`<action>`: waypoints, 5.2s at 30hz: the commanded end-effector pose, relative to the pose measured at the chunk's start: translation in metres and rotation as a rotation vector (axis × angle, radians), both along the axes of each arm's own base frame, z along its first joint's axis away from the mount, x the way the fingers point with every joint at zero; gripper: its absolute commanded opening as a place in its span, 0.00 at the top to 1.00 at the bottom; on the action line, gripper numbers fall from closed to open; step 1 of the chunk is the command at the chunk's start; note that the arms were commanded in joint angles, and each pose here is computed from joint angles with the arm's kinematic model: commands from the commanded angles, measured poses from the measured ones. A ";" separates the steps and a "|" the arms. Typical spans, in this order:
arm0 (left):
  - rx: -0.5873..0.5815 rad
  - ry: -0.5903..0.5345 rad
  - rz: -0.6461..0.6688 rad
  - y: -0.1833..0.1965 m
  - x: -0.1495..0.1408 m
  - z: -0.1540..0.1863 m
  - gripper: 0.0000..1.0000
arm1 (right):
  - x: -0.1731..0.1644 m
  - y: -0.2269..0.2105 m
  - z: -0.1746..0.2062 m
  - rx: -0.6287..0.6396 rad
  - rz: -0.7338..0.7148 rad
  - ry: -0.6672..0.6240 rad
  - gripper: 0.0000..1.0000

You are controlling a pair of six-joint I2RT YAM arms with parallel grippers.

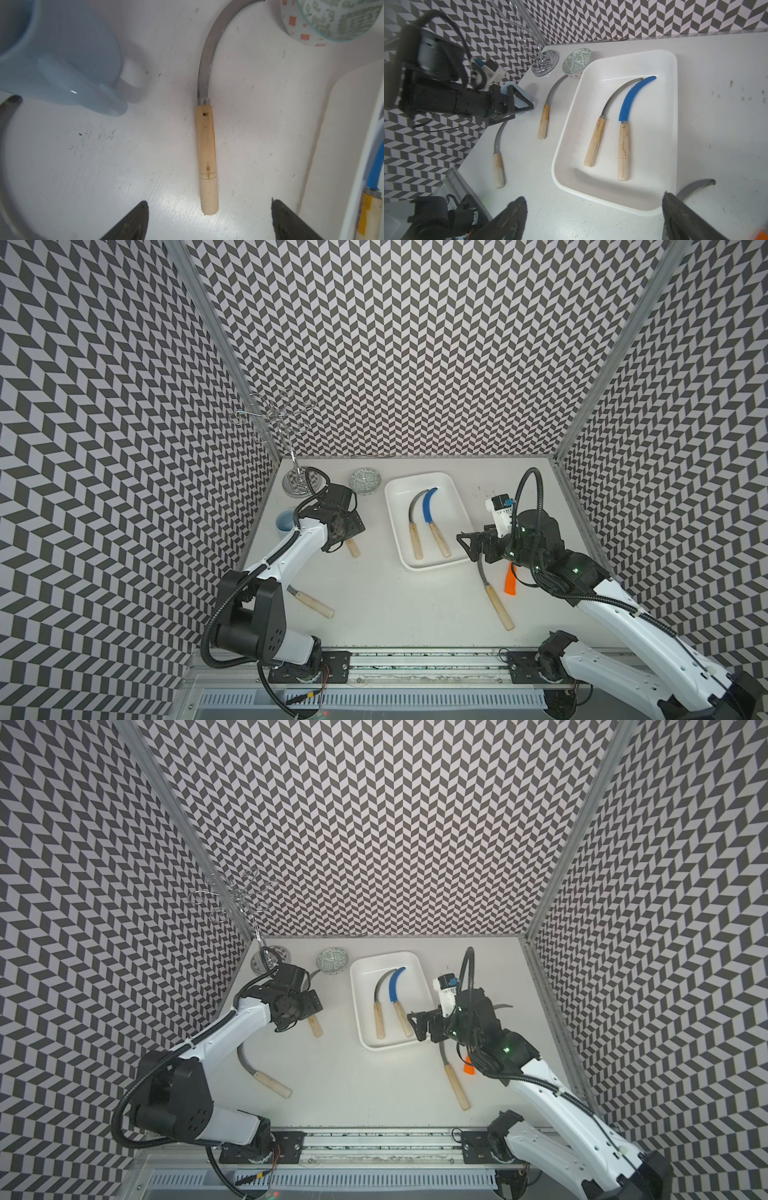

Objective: Put small sickles into storage boxes
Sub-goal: Pick up the sickle at the center of the board.

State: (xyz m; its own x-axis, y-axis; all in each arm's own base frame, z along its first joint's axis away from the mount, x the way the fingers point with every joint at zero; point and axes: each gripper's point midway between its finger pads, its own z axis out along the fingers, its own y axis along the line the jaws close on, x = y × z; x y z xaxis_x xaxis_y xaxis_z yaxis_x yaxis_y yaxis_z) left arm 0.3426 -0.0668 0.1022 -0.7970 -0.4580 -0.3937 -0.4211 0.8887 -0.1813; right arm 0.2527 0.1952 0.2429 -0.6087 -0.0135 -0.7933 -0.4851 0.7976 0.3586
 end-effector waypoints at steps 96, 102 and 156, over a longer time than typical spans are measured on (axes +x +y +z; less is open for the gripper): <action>0.092 0.090 0.062 0.009 0.025 -0.025 0.82 | -0.017 0.013 0.028 0.097 0.120 -0.103 0.00; 0.103 0.073 0.069 0.014 0.025 -0.013 0.82 | -0.018 0.013 0.029 0.099 0.120 -0.105 0.00; -0.031 -0.066 -0.152 -0.110 0.018 0.058 0.81 | -0.006 0.003 0.021 0.057 0.038 -0.093 0.00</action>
